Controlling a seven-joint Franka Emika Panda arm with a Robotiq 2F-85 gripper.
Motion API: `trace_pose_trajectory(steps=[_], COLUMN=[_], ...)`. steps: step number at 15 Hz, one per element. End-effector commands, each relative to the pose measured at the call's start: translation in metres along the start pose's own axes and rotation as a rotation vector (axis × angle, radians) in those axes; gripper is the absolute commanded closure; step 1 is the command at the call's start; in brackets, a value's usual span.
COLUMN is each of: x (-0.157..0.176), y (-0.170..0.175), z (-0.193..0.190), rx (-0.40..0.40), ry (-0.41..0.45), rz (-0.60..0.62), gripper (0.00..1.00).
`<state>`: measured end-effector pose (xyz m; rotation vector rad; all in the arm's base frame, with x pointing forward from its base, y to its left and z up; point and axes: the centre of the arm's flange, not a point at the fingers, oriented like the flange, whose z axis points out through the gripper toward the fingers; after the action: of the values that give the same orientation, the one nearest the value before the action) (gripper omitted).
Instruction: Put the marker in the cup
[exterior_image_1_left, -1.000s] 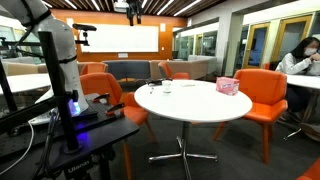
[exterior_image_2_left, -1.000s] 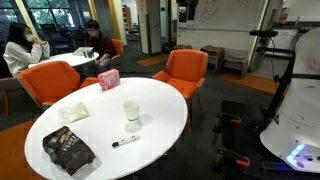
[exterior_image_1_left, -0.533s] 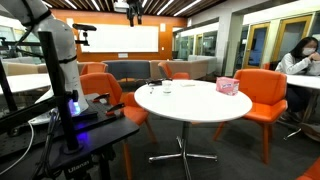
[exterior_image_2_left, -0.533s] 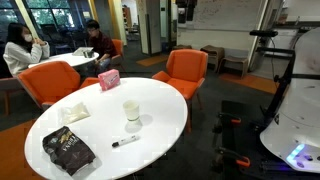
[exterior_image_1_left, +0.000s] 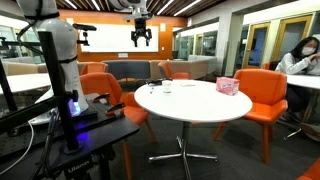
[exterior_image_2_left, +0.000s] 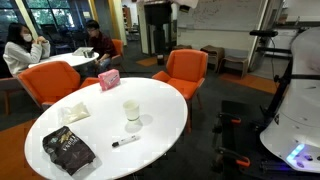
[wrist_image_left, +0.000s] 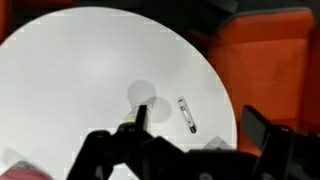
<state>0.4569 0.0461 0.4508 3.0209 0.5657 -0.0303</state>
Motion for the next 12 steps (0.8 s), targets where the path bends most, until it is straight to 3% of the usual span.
trace_pose_trajectory(steps=[1,4,7,12], x=[0.043,0.066,0.082,0.098], y=[0.001,-0.004,-0.013,-0.025], z=[0.045,0.093,0.129,0.161], rx=[-0.034,-0.074,-0.097,-0.026], ry=[-0.025,-0.047,-0.004,0.092], rz=[-0.199,-0.340,-0.445,-0.472], gripper=[0.00,0.00,0.00,0.00])
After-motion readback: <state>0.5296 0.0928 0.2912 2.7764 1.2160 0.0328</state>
